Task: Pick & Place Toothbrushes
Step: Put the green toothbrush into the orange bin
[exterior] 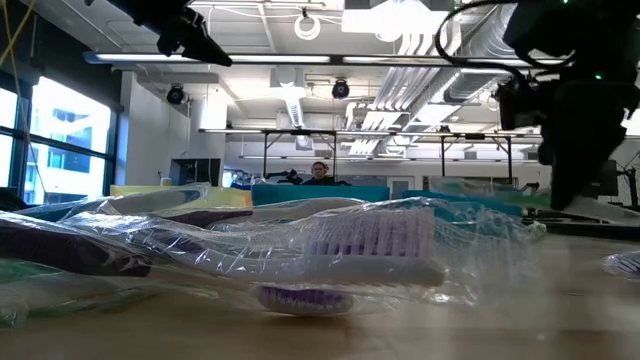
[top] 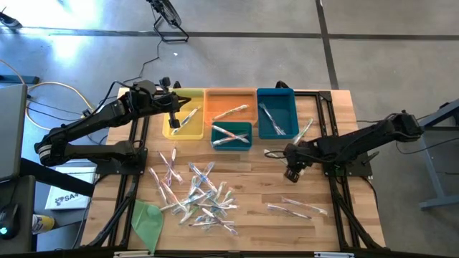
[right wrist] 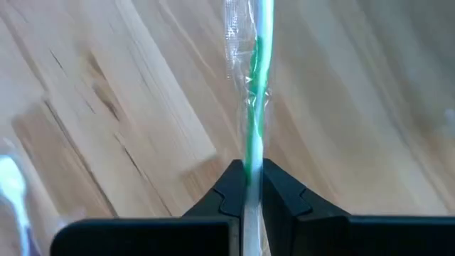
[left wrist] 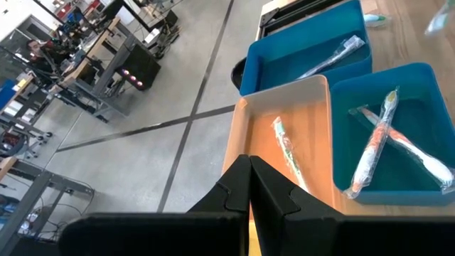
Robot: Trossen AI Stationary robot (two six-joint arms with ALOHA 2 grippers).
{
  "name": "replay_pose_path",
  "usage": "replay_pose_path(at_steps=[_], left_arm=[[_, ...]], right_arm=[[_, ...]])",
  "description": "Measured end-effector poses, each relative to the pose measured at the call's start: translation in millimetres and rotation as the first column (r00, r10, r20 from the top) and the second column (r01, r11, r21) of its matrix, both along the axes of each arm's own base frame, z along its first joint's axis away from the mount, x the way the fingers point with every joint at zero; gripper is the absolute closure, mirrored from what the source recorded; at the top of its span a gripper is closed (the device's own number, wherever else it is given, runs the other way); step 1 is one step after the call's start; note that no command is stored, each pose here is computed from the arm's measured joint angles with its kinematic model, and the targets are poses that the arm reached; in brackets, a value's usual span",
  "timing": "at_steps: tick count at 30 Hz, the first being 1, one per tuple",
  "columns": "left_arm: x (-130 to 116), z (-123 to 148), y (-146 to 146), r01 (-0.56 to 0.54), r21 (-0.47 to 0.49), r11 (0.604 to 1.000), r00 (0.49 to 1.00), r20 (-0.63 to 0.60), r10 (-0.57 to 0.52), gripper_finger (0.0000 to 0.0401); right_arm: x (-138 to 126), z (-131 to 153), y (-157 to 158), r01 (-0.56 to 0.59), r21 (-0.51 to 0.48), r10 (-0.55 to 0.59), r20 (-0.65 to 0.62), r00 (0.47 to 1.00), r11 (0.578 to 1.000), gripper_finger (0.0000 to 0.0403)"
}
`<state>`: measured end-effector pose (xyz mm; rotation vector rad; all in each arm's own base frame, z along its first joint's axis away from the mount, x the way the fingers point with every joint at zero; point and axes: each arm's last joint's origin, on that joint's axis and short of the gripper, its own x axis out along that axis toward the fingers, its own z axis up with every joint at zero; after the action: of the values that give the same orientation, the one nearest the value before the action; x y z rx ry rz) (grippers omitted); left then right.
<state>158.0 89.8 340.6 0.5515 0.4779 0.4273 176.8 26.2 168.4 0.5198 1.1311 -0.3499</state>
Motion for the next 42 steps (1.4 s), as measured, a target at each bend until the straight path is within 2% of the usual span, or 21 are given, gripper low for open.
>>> replay_pose_path(at_steps=[5,9,12,15,19,23,32,36,42], left_arm=[[0.1,0.3,0.1,-0.003,-0.005,1.000,1.000,0.007,0.003,0.0401],[2.4,2.9,1.2,-0.019,-0.056,0.998,0.997,0.076,0.023,0.0401],[10.1,5.6,3.9,0.015,-0.116,0.993,0.986,0.166,0.004,0.0401],[21.5,8.6,8.0,0.082,-0.169,0.982,0.963,0.269,-0.034,0.0401],[39.9,7.6,13.7,0.223,-0.197,0.955,0.925,0.353,-0.143,0.0401],[56.2,4.7,20.4,0.301,-0.236,0.924,0.885,0.430,-0.179,0.0401],[73.0,13.4,28.0,0.403,-0.177,0.898,0.765,0.603,-0.225,0.0399],[75.8,17.7,29.4,0.426,-0.158,0.891,0.715,0.662,-0.224,0.0376],[76.6,19.8,27.1,0.451,-0.168,0.877,0.692,0.687,-0.224,0.0301]], right_arm=[[16.1,27.4,-1.9,0.002,-0.084,0.009,0.134,0.991,0.996,0.0385],[31.1,51.0,-8.2,0.018,-0.168,0.028,0.263,0.964,0.986,0.0385],[39.8,67.6,-17.5,0.048,-0.240,0.037,0.336,0.941,0.970,0.0385],[47.1,83.4,-28.2,0.076,-0.295,0.052,0.403,0.914,0.953,0.0385],[54.3,102.5,-40.5,0.097,-0.367,0.096,0.474,0.875,0.925,0.0385],[60.2,119.9,-49.8,0.137,-0.421,0.134,0.553,0.822,0.897,0.0385],[71.6,147.9,-57.8,0.228,-0.493,0.224,0.696,0.682,0.840,0.0385],[78.8,149.5,-58.5,0.238,-0.528,0.267,0.707,0.655,0.815,0.0385],[92.0,143.2,-59.7,0.237,-0.562,0.302,0.699,0.648,0.793,0.0385]])
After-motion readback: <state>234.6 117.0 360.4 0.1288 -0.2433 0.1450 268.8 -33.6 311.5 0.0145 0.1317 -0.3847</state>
